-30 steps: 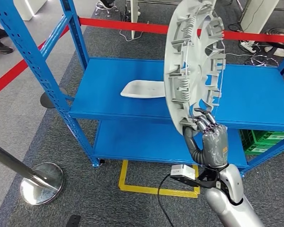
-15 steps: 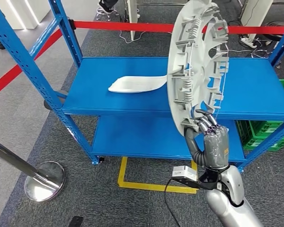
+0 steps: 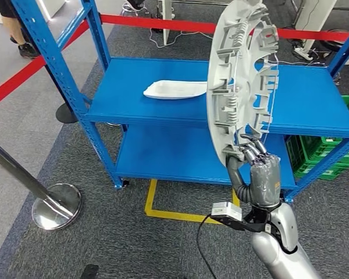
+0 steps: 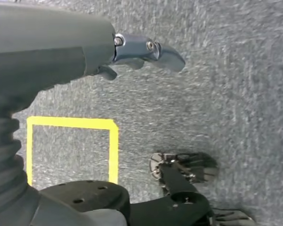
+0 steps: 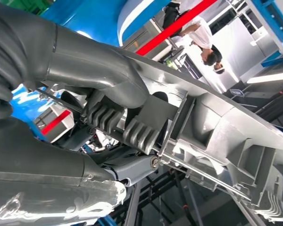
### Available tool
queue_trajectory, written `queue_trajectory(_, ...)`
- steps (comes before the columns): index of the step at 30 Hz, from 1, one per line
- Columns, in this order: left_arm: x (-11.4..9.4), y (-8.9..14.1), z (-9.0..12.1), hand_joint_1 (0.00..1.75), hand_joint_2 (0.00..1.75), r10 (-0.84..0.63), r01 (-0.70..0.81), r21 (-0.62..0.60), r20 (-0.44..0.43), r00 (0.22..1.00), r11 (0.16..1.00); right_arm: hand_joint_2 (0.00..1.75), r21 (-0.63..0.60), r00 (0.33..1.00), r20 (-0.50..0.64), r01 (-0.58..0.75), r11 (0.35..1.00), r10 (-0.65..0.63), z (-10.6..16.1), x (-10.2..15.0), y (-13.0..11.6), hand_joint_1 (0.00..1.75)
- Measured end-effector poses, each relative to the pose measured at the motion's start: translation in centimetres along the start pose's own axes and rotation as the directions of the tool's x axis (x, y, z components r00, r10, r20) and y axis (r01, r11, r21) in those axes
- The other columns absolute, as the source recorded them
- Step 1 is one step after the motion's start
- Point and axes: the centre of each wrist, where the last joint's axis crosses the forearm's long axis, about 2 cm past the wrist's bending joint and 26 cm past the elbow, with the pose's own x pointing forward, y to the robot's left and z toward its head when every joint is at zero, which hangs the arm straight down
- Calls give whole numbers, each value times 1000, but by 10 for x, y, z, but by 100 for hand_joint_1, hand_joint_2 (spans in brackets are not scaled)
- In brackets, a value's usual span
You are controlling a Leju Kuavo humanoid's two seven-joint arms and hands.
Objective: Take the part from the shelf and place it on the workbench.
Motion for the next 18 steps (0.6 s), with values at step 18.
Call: queue_trajectory(18, -2, -1, 1, 0, 175, -4, 4, -11, 1, 1000, 1000, 175, -20, 1000, 1, -4, 1000, 4, -5, -2, -2, 175)
